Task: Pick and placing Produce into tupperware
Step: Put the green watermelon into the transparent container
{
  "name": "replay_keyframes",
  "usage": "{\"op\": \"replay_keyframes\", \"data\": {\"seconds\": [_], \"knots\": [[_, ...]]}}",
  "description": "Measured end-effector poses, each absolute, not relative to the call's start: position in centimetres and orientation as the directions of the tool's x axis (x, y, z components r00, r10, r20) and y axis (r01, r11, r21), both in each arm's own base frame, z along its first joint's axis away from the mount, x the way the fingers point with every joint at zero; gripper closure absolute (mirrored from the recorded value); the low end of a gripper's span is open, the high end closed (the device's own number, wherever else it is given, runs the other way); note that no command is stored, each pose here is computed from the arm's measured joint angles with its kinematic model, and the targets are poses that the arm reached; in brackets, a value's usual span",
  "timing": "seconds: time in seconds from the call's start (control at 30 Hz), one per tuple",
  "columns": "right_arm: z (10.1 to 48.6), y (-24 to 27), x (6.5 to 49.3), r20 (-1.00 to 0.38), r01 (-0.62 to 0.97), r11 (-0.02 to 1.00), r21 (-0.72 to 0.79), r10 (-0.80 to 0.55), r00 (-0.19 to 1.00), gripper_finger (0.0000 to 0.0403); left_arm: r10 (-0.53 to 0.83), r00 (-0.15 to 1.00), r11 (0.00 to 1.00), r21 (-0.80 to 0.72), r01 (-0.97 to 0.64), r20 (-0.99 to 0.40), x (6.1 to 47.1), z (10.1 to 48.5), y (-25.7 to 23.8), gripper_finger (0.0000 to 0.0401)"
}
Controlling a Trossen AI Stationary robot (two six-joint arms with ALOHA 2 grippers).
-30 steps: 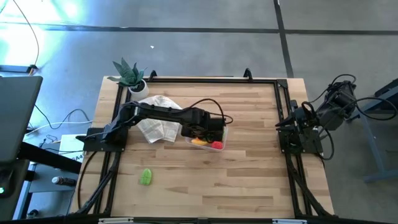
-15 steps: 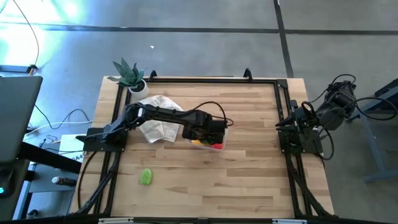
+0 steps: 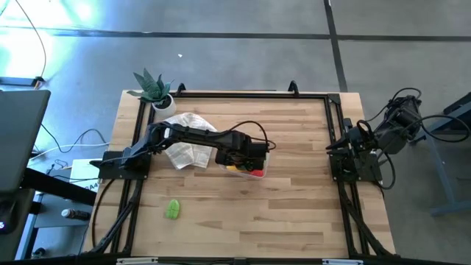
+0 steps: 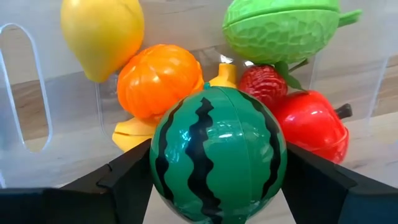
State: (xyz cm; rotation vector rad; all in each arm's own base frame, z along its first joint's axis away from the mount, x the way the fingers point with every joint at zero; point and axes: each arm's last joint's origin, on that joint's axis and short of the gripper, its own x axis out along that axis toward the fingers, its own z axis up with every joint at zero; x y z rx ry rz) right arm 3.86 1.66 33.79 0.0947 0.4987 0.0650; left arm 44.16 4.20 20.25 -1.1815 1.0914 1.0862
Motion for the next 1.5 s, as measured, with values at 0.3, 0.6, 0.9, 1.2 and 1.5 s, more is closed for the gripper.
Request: {"op": "replay_keyframes", "data": {"seconds": [0.3, 0.6, 0.9, 1.2, 1.5], "knots": [[33.79, 1.66, 3.86, -0.474, -0.039, 0.994, 0.106, 0.085, 0.876, 0.0345, 0.066, 0.141, 0.062, -0.137, -0.989, -0.988, 44.15, 20.25, 4.23, 0.0104], [33.79, 1.66, 3.86, -0.474, -0.039, 0.994, 0.106, 0.085, 0.876, 0.0345, 0.066, 0.14, 0.062, -0.136, -0.989, -0.988, 44.14, 20.25, 4.21, 0.0098], [33.79, 1.66, 3.86, -0.474, -0.039, 0.994, 0.106, 0.085, 0.876, 0.0345, 0.066, 0.14, 0.062, -0.136, -0.989, -0.988, 44.14, 20.25, 4.21, 0.0075], [33.79, 1.66, 3.86, -0.474, -0.039, 0.994, 0.106, 0.085, 0.876, 0.0345, 0.066, 0.14, 0.061, -0.136, -0.989, -0.988, 44.13, 20.26, 4.21, 0.0061], [33.79, 1.66, 3.86, -0.474, -0.039, 0.994, 0.106, 0.085, 0.876, 0.0345, 0.068, 0.16, 0.075, -0.155, -0.985, -0.985, 44.37, 21.17, 4.25, 0.0043]]}}
